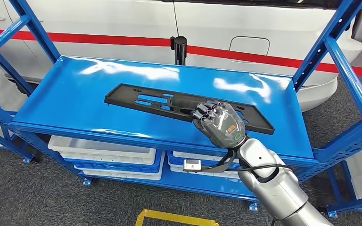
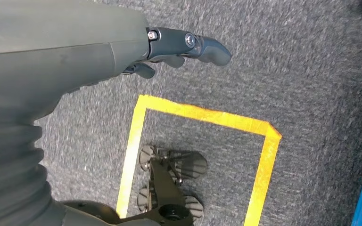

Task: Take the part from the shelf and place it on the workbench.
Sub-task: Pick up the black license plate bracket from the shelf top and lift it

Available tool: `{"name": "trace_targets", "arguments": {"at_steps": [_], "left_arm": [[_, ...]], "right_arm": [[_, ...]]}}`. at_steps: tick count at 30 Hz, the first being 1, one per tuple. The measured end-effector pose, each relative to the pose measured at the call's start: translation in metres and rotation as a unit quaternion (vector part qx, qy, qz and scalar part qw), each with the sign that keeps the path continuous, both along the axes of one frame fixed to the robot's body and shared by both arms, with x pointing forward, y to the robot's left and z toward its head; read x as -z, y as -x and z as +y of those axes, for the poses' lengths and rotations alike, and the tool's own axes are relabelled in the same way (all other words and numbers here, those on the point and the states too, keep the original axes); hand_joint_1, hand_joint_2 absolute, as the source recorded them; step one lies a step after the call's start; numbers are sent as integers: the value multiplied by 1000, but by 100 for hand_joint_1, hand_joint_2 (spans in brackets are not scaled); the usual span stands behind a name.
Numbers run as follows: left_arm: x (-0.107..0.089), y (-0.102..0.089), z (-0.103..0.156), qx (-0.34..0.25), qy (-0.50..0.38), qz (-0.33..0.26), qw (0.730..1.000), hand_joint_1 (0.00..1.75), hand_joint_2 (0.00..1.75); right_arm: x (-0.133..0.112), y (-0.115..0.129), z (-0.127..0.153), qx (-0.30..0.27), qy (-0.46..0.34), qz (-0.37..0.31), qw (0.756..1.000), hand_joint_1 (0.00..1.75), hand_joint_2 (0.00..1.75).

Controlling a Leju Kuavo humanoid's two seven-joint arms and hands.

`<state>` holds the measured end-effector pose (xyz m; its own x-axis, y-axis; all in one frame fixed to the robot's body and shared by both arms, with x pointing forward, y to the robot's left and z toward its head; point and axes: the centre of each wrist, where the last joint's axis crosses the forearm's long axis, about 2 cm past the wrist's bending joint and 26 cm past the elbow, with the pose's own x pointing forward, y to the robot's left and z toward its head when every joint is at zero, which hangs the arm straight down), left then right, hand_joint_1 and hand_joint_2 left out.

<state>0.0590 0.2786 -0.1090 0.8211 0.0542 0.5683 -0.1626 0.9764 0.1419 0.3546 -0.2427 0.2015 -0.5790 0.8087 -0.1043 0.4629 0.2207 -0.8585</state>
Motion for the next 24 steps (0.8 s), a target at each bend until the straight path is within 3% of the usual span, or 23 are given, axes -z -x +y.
{"name": "trace_targets", "arguments": {"at_steps": [24], "left_arm": [[0,0,-3,6,6,-5,1000,0,175]], "right_arm": [[3,1,-5,8,5,10,1000,169,175]]}}
